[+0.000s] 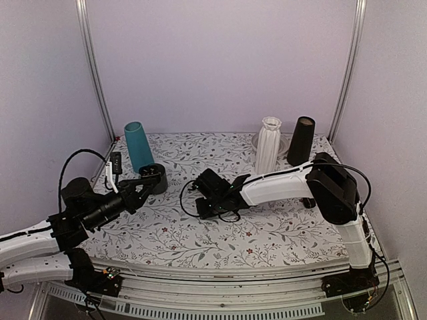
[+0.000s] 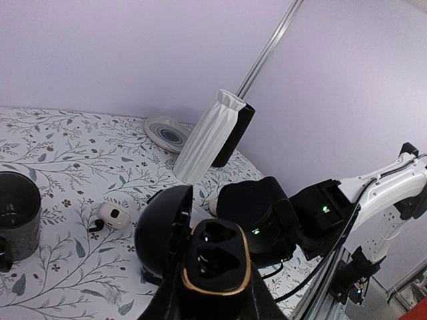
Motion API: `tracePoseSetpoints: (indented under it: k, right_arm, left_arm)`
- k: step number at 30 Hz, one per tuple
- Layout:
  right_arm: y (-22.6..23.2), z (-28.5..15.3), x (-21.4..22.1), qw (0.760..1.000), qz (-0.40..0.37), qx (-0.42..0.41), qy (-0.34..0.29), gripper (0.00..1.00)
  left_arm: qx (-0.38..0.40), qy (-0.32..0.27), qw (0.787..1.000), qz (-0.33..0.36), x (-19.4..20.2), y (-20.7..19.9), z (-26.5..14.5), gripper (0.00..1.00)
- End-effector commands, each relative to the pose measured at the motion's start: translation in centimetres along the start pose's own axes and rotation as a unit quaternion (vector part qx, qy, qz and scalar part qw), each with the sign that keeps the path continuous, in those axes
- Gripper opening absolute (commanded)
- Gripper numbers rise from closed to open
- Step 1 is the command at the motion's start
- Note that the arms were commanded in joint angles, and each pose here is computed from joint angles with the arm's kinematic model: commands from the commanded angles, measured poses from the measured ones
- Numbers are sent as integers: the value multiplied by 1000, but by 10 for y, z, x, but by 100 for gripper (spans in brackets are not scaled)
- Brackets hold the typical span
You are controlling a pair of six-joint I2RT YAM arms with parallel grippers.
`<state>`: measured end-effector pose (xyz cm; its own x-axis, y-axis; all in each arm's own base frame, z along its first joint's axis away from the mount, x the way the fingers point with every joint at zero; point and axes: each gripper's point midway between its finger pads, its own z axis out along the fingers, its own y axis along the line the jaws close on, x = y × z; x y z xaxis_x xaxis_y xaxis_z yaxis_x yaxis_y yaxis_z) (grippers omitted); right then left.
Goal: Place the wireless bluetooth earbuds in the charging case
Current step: Pick up the right earbud from the center of the board.
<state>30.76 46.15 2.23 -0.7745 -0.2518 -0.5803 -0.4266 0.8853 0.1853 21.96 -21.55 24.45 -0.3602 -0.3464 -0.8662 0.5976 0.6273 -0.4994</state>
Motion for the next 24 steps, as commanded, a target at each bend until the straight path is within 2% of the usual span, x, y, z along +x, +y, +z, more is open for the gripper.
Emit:
tracePoseSetpoints:
  k: [1, 5, 10, 18, 24]
  right_arm:
    - [-4, 12, 2, 999, -12, 37, 2, 44]
    - [-9, 18, 7, 998, -20, 60, 9, 42]
    - [-14, 21, 13, 997, -24, 75, 17, 32]
    - [-10, 22, 13, 997, -38, 69, 13, 15]
    - [-10, 12, 11, 998, -54, 45, -6, 9]
  left_arm:
    - [5, -15, 1000, 7, -15, -5, 1, 0]
    - [4, -15, 1000, 6, -15, -4, 0, 0]
    - [5, -17, 1000, 2, -13, -3, -1, 0]
    - [4, -15, 1000, 2, -12, -1, 0, 0]
    - [2, -7, 1000, 0, -6, 2, 3, 0]
